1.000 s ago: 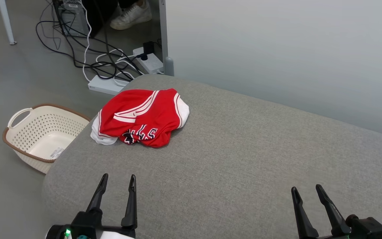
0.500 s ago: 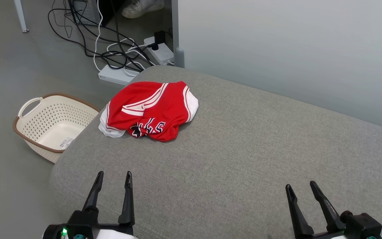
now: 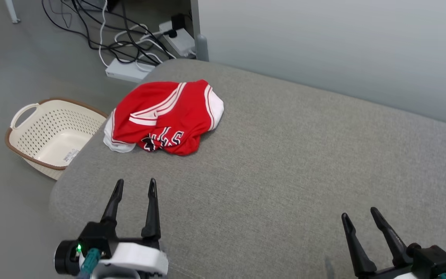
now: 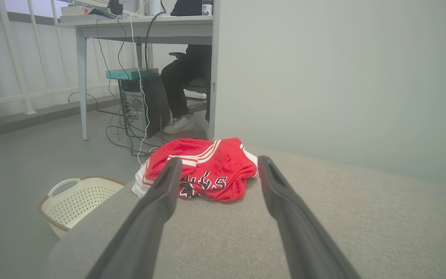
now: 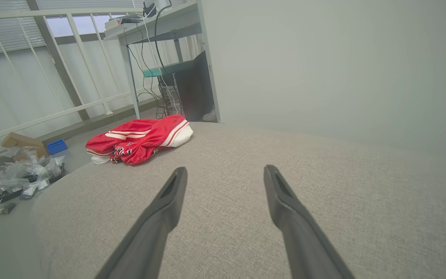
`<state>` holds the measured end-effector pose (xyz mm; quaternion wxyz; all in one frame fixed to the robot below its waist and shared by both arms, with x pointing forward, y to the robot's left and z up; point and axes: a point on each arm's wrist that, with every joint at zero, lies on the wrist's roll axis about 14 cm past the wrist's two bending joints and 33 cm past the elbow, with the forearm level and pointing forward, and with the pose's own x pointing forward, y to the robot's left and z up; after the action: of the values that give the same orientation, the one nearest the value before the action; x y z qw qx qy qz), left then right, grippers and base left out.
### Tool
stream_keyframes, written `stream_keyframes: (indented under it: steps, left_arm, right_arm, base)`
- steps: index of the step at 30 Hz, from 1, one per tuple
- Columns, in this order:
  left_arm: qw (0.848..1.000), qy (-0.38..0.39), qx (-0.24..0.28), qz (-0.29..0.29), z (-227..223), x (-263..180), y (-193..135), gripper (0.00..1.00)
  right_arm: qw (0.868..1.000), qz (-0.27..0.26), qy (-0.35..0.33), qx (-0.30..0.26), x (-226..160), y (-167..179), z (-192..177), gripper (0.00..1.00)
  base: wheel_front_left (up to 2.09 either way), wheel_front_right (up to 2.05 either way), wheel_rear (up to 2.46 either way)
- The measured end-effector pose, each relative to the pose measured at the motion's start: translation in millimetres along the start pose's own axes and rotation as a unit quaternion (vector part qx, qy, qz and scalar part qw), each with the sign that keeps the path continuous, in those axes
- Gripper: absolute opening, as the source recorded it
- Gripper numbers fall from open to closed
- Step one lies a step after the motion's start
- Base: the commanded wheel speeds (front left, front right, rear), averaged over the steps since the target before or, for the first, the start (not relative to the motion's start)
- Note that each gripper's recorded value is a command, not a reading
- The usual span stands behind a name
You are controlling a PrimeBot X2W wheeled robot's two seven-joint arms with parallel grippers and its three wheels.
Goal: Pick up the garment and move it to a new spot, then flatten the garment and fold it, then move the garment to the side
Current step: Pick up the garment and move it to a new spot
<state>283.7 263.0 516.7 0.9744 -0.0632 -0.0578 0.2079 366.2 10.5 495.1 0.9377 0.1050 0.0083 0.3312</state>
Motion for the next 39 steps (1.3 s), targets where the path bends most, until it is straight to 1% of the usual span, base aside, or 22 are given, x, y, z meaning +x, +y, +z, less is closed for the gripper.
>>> stream_keyframes:
  steps: [7,13,17,23,24,25,26,29,33,39]
  left_arm:
    - [1.000,0.020,-0.009,-0.005,-11,38,-15,1.00]
    - [0.999,0.038,-0.011,0.002,-25,80,-21,1.00]
    - [0.998,0.057,-0.022,0.010,-41,109,-23,1.00]
    - [0.995,0.095,-0.029,-0.003,-73,149,-41,1.00]
    - [0.995,0.095,-0.029,-0.003,-73,149,-41,1.00]
    - [0.992,0.118,-0.035,-0.001,-90,160,-44,1.00]
    - [0.992,0.118,-0.035,-0.001,-90,160,-44,1.00]
    - [0.987,0.158,-0.036,0.003,-118,170,-48,1.00]
    - [0.980,0.194,-0.035,0.018,-144,187,-51,1.00]
    - [0.963,0.264,-0.027,0.038,-189,197,-52,1.00]
  right_arm:
    - [1.000,-0.013,0.003,-0.010,10,-30,-4,1.00]
    - [1.000,-0.022,0.011,-0.012,15,-52,-13,1.00]
    - [0.999,-0.031,0.016,-0.015,19,-70,-19,1.00]
    - [0.999,-0.041,0.027,-0.014,26,-93,-32,1.00]
    - [0.999,-0.041,0.027,-0.014,26,-93,-32,1.00]
    - [0.998,-0.043,0.031,-0.014,28,-100,-37,1.00]
    - [0.998,-0.043,0.031,-0.014,28,-100,-37,1.00]
    - [0.998,-0.049,0.034,-0.010,30,-110,-43,1.00]
    - [0.998,-0.050,0.036,-0.011,34,-119,-49,1.00]
    - [0.997,-0.058,0.043,-0.004,38,-133,-60,1.00]
  base:
    - [0.00,0.00,0.00]
    - [0.00,0.00,0.00]
    - [0.00,0.00,0.00]
    - [0.00,0.00,0.00]
    - [0.00,0.00,0.00]
    - [0.00,0.00,0.00]
    - [0.00,0.00,0.00]
    - [0.00,0.00,0.00]
    - [0.00,0.00,0.00]
    - [0.00,0.00,0.00]
